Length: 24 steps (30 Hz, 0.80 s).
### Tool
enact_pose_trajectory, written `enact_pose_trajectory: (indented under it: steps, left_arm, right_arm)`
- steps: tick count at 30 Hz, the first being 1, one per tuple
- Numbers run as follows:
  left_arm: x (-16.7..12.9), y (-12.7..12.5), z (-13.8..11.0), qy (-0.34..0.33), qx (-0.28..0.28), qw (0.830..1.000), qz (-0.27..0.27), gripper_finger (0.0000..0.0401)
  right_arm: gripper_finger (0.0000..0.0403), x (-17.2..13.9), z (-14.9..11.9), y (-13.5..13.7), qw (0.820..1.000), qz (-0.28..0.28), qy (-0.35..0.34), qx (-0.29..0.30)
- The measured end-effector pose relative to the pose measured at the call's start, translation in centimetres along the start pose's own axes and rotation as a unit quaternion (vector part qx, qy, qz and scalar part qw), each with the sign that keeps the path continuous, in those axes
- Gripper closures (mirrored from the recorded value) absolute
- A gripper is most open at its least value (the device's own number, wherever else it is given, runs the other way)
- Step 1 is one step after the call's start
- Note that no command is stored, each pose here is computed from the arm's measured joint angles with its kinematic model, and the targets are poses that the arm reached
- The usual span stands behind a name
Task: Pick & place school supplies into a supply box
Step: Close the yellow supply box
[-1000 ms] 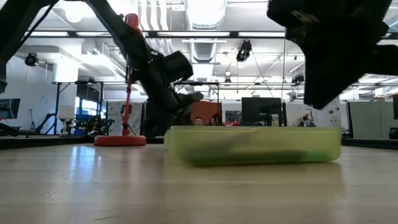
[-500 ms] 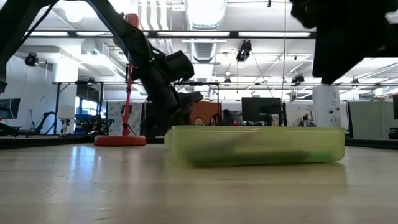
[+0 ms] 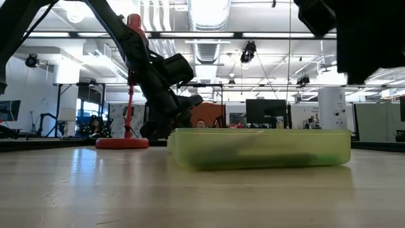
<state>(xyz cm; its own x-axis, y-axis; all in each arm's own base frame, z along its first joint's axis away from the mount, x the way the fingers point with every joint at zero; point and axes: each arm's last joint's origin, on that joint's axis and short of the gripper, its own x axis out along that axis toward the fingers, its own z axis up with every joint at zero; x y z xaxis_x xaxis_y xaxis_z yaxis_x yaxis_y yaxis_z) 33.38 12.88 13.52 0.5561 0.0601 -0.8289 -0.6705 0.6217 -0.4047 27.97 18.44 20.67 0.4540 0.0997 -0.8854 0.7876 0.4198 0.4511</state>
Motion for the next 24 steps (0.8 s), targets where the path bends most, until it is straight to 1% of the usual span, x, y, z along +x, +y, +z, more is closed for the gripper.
enact_pose_trajectory:
  steps: [3, 7, 10, 16, 19, 22, 24]
  left_arm:
    - [0.0, -0.1, 0.0, -0.001, 0.001, 1.000, -0.002, 0.0309]
    - [0.1, -0.1, -0.1, -0.001, 0.002, 1.000, -0.003, 0.0309]
    - [0.1, -0.2, -0.2, 0.000, 0.004, 1.000, -0.003, 0.0309]
    - [0.1, -0.4, -0.3, 0.000, 0.005, 1.000, -0.004, 0.0309]
    - [0.2, -0.7, -0.3, 0.006, 0.000, 1.000, -0.014, 0.0309]
    - [0.1, -1.4, -0.3, 0.007, -0.011, 1.000, -0.022, 0.0309]
    - [0.0, -2.2, -0.2, 0.012, -0.007, 0.999, -0.034, 0.0309]
  right_arm:
    - [0.0335, 1.1, -0.1, -0.5, 1.000, -0.003, 0.000, 0.004]
    - [0.0335, 3.2, -0.2, -1.5, 0.999, -0.018, -0.004, 0.041]
    - [0.0335, 4.4, -0.2, -2.3, 0.997, -0.040, -0.031, 0.063]
    - [0.0335, 5.4, 0.4, -3.0, 0.994, -0.056, -0.050, 0.080]
    - [0.0335, 5.6, 0.7, -3.3, 0.993, -0.060, -0.054, 0.083]
    - [0.0335, 5.8, 1.1, -3.9, 0.993, -0.073, -0.057, 0.078]
    - [0.0335, 5.9, 1.4, -3.9, 0.993, -0.073, -0.054, 0.073]
